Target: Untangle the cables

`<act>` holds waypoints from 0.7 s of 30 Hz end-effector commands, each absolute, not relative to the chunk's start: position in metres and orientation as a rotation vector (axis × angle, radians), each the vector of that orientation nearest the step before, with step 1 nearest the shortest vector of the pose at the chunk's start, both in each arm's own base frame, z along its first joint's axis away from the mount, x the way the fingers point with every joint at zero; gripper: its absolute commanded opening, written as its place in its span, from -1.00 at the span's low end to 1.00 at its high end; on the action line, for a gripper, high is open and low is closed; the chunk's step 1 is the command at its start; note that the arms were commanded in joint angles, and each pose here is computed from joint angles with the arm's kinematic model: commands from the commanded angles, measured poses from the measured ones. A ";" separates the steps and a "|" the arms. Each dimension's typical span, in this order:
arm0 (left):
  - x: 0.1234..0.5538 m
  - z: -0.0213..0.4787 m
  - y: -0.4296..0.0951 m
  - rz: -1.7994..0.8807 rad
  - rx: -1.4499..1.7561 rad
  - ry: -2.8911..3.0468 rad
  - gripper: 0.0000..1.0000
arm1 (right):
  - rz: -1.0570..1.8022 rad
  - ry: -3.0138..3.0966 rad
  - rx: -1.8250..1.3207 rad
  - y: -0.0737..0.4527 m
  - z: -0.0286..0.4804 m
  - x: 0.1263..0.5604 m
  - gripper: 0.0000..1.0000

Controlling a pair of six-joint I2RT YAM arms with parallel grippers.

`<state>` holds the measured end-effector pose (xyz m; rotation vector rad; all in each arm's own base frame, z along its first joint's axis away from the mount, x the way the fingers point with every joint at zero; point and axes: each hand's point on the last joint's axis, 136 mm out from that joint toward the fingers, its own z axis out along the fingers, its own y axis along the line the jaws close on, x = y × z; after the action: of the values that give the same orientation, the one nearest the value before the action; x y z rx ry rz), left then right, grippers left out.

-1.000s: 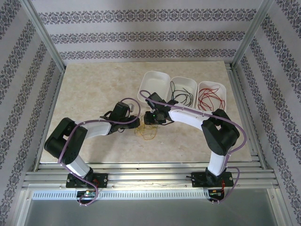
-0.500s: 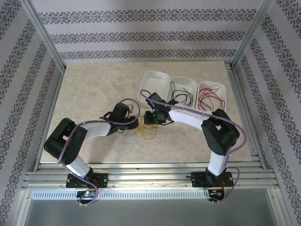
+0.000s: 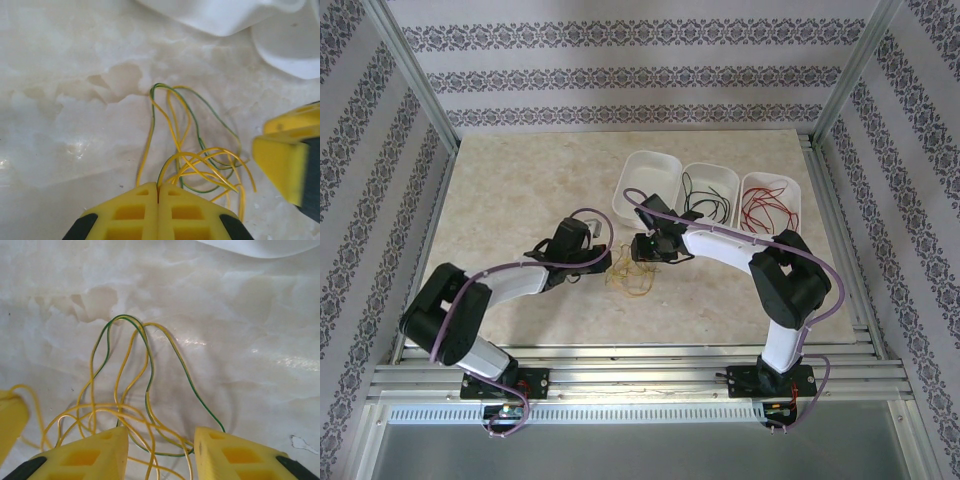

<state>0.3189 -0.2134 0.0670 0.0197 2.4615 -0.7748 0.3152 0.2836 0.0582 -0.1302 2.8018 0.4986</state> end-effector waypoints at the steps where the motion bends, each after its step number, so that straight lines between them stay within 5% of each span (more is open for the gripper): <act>1: 0.316 0.085 -0.210 -0.784 0.074 2.403 -0.99 | 0.421 2.841 -0.130 0.270 0.043 0.312 -0.16; 21: 0.312 0.151 -0.210 -0.794 0.177 2.265 -1.00 | 0.337 2.903 -0.138 0.259 0.015 0.304 -0.12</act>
<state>0.3084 -0.2100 0.1291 0.1284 2.3072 -0.8044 0.3072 0.2726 0.0281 -0.1378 2.8716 0.4203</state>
